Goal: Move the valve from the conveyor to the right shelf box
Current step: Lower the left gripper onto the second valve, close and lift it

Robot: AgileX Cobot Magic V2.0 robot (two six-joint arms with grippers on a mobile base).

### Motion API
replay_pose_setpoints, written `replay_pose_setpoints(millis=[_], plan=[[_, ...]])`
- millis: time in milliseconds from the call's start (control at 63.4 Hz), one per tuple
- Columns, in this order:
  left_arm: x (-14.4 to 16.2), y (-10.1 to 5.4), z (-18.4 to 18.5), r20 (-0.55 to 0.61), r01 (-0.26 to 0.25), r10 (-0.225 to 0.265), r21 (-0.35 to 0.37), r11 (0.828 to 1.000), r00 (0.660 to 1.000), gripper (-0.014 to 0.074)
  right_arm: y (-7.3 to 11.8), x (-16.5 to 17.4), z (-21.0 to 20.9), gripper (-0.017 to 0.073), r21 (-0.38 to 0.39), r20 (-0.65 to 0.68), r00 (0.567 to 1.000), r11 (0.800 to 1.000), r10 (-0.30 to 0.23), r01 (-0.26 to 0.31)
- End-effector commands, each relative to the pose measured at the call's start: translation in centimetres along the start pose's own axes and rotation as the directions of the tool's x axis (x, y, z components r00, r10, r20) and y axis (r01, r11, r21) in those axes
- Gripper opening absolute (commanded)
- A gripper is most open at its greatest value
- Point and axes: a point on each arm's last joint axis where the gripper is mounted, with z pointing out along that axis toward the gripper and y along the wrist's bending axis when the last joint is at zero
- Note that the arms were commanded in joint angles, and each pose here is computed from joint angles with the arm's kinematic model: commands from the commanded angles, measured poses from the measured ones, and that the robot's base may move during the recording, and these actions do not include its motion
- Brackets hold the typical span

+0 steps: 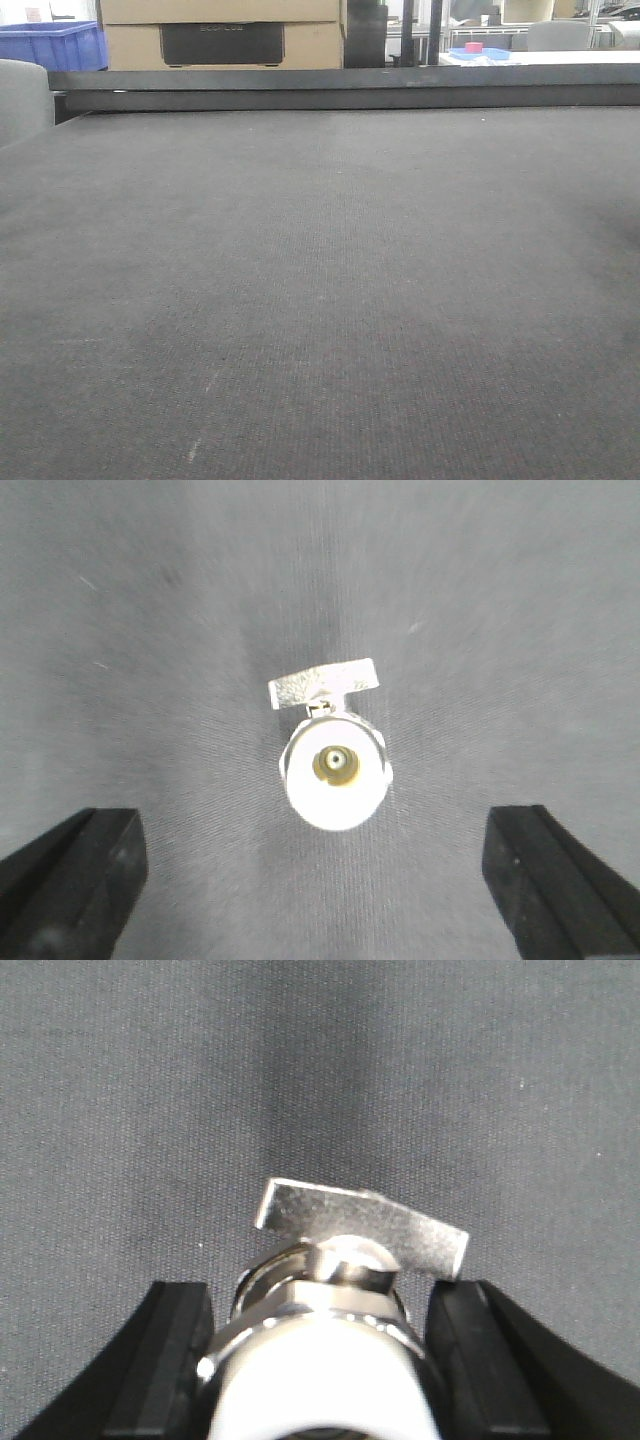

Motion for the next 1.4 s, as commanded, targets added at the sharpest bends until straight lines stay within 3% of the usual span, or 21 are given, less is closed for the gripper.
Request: replay_pose_setpoints(millis=[0, 300, 679, 836, 1026, 1215, 1389], plan=[[-0.6, 0.2, 1.7, -0.007, 0.002, -0.002, 0.009, 1.000, 1.000, 0.0580, 0.0, -0.3, -0.7, -0.0154, 0.007, 0.059, 0.998, 1.000, -0.008, 0.008], [-0.8, 0.2, 6.1, -0.090, 0.015, -0.011, 0.047, 0.999, 0.996, 0.0580, 0.0, -0.4, -0.7, -0.0154, 0.007, 0.069, 0.998, 1.000, -0.008, 0.008], [-1.0, 0.1, 7.4, -0.096, 0.027, -0.021, 0.064, 0.998, 0.995, 0.0549, -0.1, -0.5, -0.7, -0.0154, 0.008, 0.079, 0.997, 1.000, -0.008, 0.008], [-1.0, 0.0, 7.4, -0.097, 0.033, -0.026, 0.073, 0.997, 0.995, 0.0309, -0.1, -0.5, -0.7, -0.0154, 0.008, 0.081, 0.997, 1.000, -0.008, 0.008], [-0.7, -0.1, 7.3, -0.123, 0.039, -0.028, 0.090, 0.995, 0.992, -0.0111, -0.1, -0.6, -0.7, -0.0154, 0.008, 0.089, 0.996, 1.000, -0.008, 0.008], [-0.7, -0.9, 6.8, -0.127, 0.051, -0.034, 0.135, 0.989, 0.991, -0.0111, -0.1, -0.7, -0.7, -0.0154, 0.009, 0.103, 0.995, 1.000, -0.008, 0.007], [-1.0, -3.1, 3.4, -0.057, 0.021, -0.014, 0.135, 0.991, 0.998, -0.0111, -0.1, -0.8, -0.7, -0.0154, 0.009, 0.108, 0.994, 1.000, -0.008, 0.007]])
